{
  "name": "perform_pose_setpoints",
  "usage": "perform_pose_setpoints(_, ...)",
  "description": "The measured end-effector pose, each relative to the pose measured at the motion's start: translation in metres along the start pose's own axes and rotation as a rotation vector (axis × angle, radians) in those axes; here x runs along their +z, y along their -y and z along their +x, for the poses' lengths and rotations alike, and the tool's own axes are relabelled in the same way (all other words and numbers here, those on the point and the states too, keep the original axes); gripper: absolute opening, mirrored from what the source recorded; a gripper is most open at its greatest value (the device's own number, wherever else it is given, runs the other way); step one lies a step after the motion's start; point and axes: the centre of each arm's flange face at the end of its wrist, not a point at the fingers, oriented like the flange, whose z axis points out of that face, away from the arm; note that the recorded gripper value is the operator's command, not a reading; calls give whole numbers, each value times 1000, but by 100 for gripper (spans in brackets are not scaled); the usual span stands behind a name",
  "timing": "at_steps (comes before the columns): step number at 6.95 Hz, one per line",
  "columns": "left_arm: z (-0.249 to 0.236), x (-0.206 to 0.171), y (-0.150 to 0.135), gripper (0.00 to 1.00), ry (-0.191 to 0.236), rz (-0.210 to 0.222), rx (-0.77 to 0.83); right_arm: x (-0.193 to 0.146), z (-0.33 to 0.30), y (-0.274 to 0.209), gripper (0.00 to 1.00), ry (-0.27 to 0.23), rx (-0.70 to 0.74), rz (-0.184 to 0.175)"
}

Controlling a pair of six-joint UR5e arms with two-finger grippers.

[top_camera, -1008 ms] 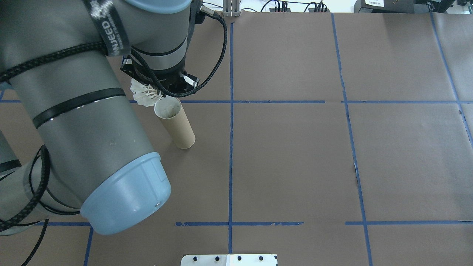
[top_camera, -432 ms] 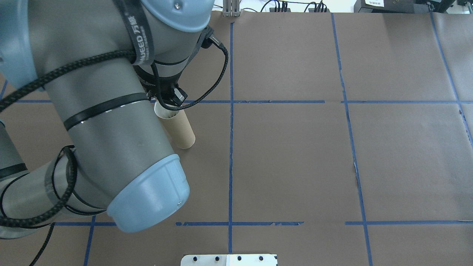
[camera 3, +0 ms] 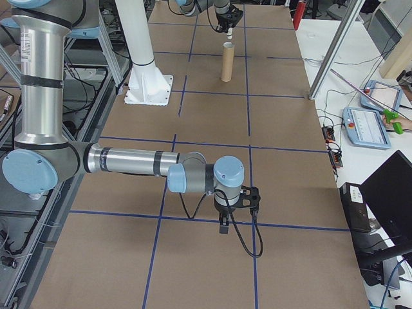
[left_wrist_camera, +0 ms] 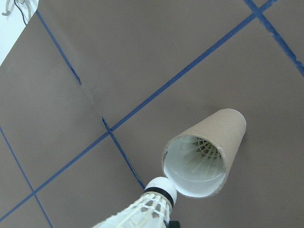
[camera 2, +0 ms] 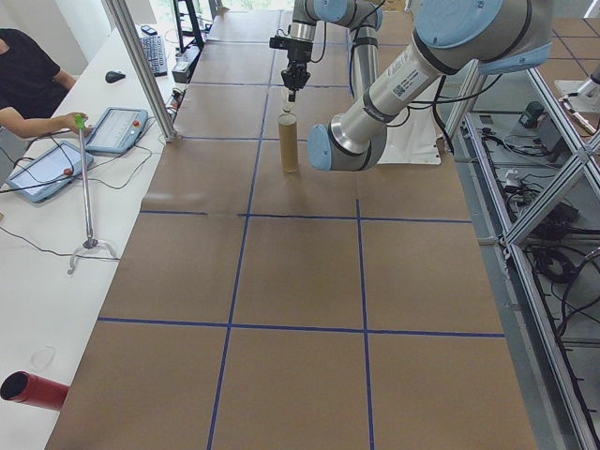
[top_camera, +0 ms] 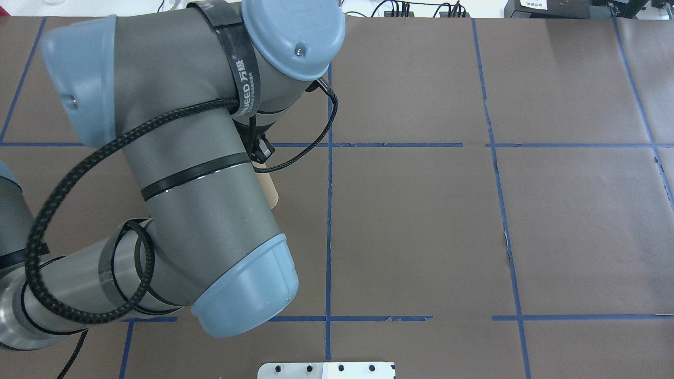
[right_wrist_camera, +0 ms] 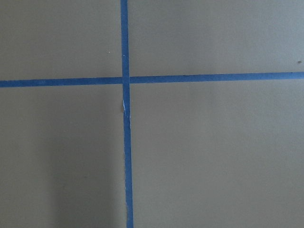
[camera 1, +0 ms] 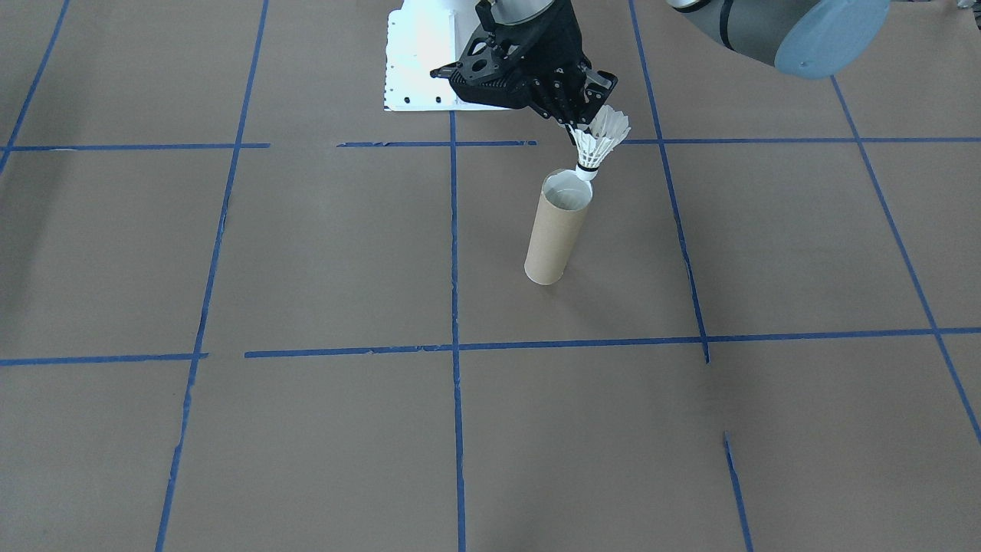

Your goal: Collect badminton balls into bucket

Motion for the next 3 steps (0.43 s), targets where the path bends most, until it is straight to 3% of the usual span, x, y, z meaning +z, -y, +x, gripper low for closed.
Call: perform_pose_setpoints(3,9,4,7,0,-17,29,20,0,0,0,100,0,0,0)
